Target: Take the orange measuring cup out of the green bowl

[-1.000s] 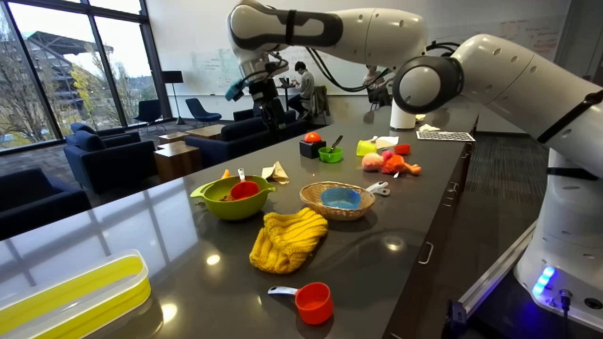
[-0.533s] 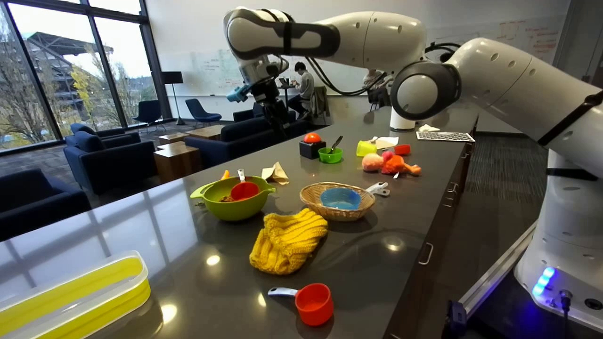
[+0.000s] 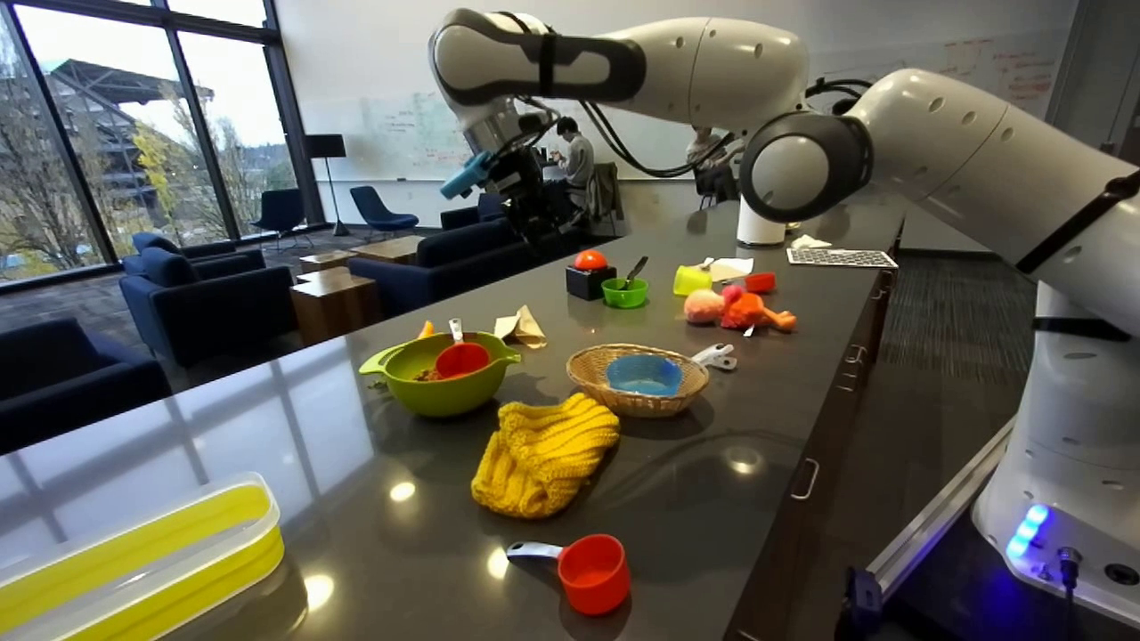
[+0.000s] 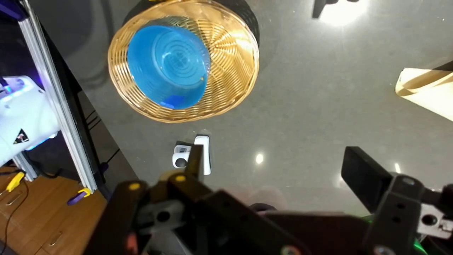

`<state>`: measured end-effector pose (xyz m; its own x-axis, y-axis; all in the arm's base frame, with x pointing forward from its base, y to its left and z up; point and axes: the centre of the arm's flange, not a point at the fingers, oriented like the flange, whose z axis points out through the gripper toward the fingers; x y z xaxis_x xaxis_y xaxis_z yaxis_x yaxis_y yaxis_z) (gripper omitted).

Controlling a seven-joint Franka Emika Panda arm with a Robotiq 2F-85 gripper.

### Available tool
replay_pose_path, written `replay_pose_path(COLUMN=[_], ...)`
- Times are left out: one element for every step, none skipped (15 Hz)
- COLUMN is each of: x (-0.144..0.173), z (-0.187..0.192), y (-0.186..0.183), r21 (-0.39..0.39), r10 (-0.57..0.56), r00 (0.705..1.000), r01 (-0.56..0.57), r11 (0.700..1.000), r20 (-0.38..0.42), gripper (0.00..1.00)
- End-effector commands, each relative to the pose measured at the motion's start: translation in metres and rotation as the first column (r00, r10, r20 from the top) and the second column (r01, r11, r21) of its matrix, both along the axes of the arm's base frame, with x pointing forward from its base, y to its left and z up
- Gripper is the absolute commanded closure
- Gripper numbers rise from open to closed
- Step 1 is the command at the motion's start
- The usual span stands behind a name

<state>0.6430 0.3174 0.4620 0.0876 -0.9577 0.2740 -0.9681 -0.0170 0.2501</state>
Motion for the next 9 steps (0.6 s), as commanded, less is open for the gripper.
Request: replay_pose_path(x=[-0.002, -0.005, -0.007, -0.007, -0.008, -0.012, -0.016, -0.019, -0.021], z=[-0.003, -0.002, 0.006, 0.011, 0.017, 0.021, 0.021, 0.021, 0.022], y=[-0.002, 0.004, 0.014, 0.023, 0.035, 0.047, 0.058, 0.069, 0.078], r21=[-0.008, -0.054, -0.073, -0.096, -0.119, -0.138, -0.158, -0.173, -0.189], r10=[0.010, 0.101, 0.161, 0.207, 0.254, 0.304, 0.352, 0.401, 0.449], r00=[1.000, 0.994, 0.986, 0.978, 0.967, 0.952, 0.936, 0.916, 0.893], r01=[-0.010, -0.099, -0.158, -0.202, -0.249, -0.298, -0.346, -0.396, -0.444], r11=[1.000, 0.994, 0.985, 0.975, 0.961, 0.945, 0.925, 0.902, 0.876], r20=[0.005, 0.039, 0.041, 0.040, 0.031, 0.024, 0.007, -0.009, -0.022], gripper=[0.00, 0.00, 0.00, 0.00, 0.00, 0.00, 0.00, 0.00, 0.00])
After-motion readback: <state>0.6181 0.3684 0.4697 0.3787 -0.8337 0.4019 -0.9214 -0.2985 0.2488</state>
